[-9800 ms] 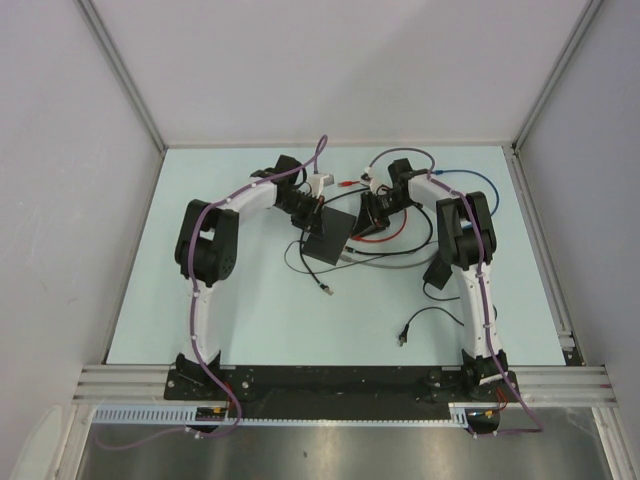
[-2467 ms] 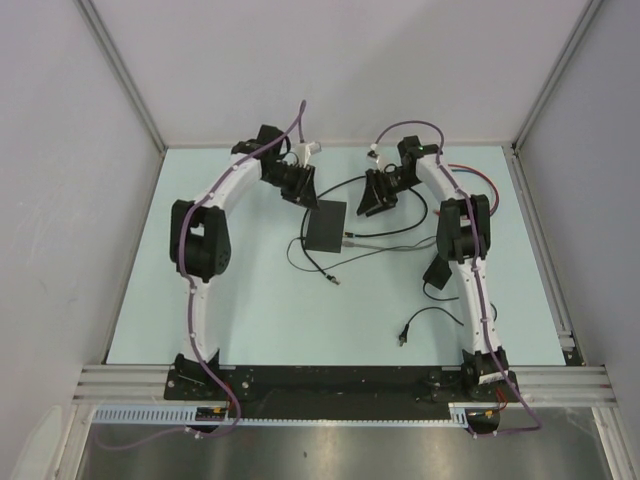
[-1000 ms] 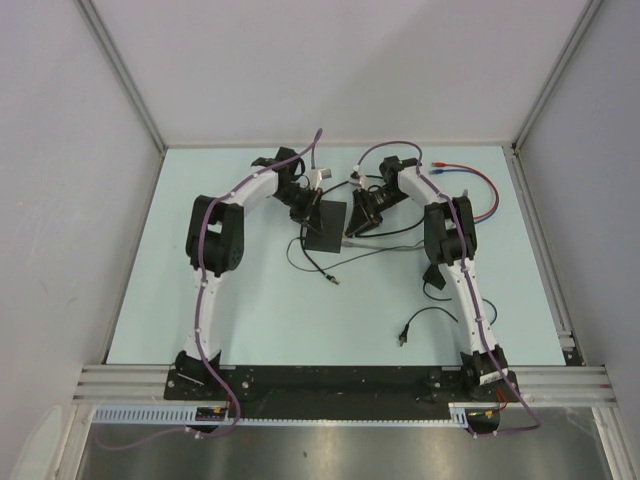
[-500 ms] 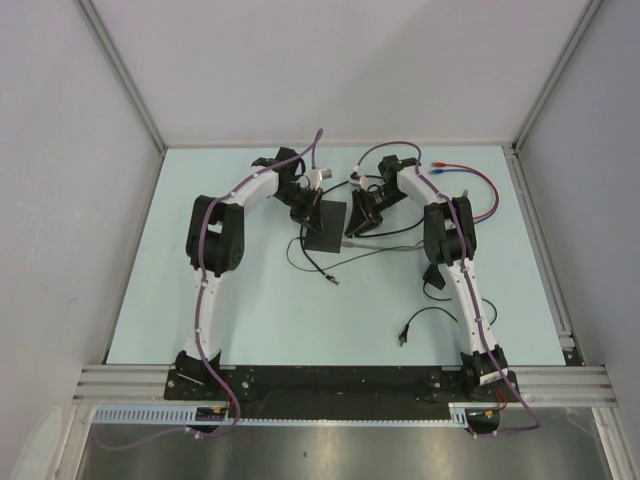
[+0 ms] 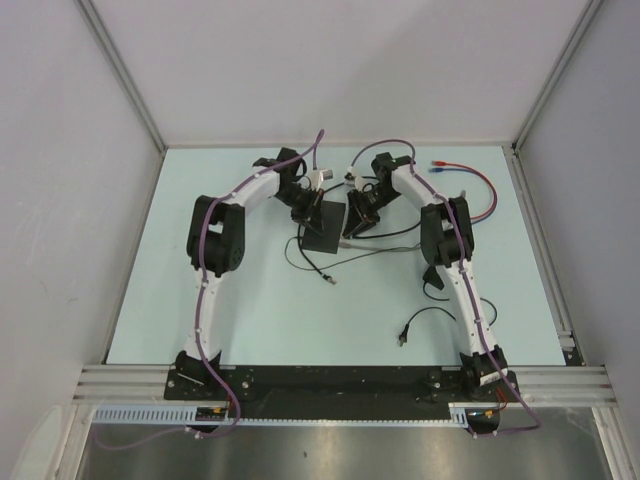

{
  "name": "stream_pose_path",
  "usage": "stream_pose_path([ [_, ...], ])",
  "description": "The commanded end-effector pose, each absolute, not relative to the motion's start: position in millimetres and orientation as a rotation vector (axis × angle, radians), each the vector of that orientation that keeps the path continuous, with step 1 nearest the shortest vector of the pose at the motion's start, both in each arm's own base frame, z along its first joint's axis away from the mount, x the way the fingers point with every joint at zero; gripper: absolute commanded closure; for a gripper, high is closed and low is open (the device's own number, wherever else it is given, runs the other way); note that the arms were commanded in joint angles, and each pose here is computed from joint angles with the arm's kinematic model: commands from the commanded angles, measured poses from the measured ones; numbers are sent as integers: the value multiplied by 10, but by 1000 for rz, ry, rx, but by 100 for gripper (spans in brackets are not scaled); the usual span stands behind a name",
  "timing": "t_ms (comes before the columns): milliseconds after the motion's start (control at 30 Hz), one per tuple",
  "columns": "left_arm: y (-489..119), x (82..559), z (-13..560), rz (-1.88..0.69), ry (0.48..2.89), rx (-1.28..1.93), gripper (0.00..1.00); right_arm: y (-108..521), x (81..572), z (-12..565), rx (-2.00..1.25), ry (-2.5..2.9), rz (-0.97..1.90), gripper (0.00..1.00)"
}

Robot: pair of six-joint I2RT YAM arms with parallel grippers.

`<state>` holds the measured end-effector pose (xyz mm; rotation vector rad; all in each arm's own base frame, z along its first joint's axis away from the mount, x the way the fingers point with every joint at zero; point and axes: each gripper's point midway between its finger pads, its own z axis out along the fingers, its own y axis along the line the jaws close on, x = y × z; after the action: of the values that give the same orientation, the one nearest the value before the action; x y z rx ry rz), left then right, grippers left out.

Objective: Pull the plug from the switch port

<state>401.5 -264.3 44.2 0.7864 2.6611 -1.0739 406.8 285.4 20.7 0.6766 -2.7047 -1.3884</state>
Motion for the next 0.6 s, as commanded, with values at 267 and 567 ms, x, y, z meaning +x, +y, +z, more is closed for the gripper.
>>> stream_pose_path([
  [267,-2611,4025,235,-1008,2698,795,100,2556,3919,-572,840,-2835,-839,92],
  [567,-2599,4053,181,-986,2711,782,100,2393,3807,-554,890,-2817,-743,100],
])
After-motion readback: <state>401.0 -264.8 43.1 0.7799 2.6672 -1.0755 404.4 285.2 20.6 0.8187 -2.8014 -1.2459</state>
